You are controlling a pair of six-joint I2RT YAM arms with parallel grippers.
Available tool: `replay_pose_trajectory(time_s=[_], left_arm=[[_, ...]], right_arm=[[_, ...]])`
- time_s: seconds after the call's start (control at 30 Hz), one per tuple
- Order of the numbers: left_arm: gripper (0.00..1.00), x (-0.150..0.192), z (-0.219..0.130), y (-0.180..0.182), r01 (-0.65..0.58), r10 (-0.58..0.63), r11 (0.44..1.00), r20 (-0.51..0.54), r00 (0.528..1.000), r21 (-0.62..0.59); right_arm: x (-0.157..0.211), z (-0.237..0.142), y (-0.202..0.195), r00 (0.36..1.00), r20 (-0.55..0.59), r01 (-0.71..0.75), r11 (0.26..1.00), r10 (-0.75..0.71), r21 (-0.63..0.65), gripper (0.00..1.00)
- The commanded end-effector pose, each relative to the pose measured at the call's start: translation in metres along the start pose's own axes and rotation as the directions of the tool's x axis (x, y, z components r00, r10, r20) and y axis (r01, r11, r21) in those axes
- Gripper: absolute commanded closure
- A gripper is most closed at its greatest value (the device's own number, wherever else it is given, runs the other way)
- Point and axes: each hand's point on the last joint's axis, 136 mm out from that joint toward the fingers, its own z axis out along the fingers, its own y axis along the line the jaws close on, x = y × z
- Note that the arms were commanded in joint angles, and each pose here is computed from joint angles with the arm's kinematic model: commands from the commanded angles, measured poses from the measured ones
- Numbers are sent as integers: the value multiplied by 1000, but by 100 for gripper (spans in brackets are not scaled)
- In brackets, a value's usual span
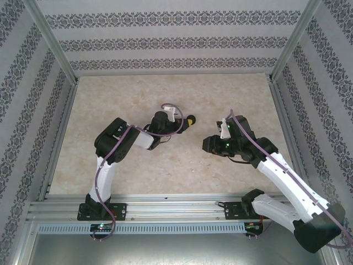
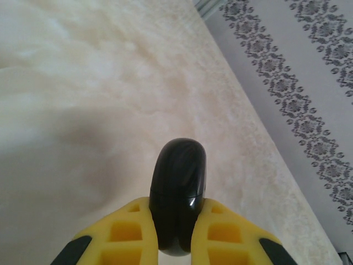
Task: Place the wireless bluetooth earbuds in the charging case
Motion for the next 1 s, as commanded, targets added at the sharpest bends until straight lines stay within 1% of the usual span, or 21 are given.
replay_pose_trajectory(time_s=[0.0,0.03,0.1,0.17,0.3,0.47,0.63,0.77,0.87,0.97], left_arm=[[100,17,26,-2,57,-63,996,-92,994,-62],[99,24,31,-1,56,-69,994,-133,989,-97],[95,39,42,-1,15,-51,987,-220,974,-162],[93,48,49,2,-6,-53,977,-266,962,-215],[90,55,53,12,-19,-77,953,-301,951,-304],[81,55,47,13,-117,-34,922,-378,925,-369],[66,40,41,4,-215,33,899,-431,902,-381],[54,17,34,-12,-271,99,887,-420,902,-374],[52,-2,25,-26,-319,157,874,-408,900,-366],[52,-21,9,-36,-381,218,848,-411,885,-369]], right_arm=[[8,-7,-14,999,5,-33,999,33,35,65],[10,-8,-16,999,7,-39,999,39,35,65],[12,-10,-19,998,11,-55,998,55,32,65],[17,-12,-21,998,8,-68,997,68,30,64],[28,-15,-29,996,-2,-85,996,85,40,62],[34,-20,-38,994,5,-106,992,106,71,62],[41,-29,-45,993,12,-122,987,121,103,60],[47,-34,-49,992,3,-127,984,128,128,60],[43,-40,-48,993,30,-120,984,117,134,59],[35,-41,-47,993,53,-116,983,109,141,59]])
